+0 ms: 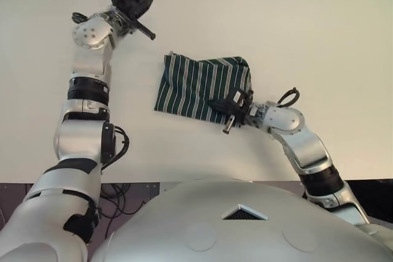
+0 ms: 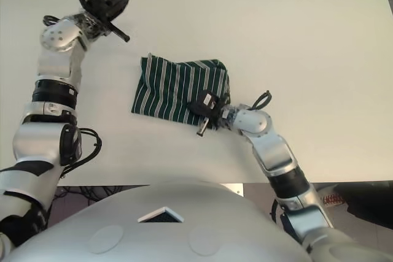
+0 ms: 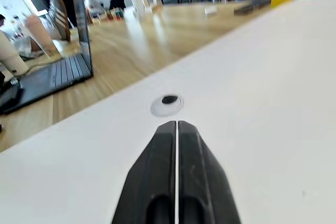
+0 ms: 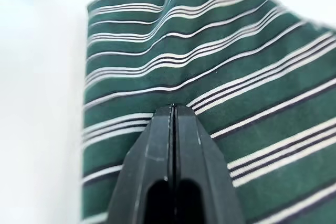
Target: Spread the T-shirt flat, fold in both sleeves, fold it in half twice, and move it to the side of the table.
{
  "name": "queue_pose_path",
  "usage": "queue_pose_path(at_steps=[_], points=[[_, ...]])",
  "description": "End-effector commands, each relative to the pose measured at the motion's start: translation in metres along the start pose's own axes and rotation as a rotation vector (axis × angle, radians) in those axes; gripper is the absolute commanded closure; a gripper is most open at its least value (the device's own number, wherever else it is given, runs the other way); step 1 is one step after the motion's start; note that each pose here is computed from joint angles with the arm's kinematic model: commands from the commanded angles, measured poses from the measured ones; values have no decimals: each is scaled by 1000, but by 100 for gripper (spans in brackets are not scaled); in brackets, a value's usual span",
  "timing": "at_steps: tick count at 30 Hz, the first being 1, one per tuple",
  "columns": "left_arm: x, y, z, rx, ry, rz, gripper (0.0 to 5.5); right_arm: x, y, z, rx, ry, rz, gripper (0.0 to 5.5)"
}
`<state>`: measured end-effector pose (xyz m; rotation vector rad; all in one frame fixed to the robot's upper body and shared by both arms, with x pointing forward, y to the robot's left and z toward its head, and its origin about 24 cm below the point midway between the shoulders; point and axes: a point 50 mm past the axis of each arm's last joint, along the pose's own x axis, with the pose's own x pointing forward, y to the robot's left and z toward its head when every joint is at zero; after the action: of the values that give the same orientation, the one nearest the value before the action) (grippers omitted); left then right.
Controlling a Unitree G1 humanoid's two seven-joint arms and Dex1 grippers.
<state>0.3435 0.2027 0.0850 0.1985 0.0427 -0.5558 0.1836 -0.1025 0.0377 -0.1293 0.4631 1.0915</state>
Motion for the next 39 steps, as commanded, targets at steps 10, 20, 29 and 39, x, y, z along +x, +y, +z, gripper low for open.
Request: queue_pose_path(at_steps=[10,20,29,39], points=[[-46,-49,11,-351,-178,76,550,74,-22,15,62,-36,50,549],[-46,-74,0,-383,-243,80,550,46,-95,-29,284,-51,-410,549],[-73,-79,-19,-325,-226,254,550,-106,-105,-89,741,-253,-1182,549],[-82,-87,-24,-176,-130,297,550,-102,-50,41,-164,-669,-1331,549]])
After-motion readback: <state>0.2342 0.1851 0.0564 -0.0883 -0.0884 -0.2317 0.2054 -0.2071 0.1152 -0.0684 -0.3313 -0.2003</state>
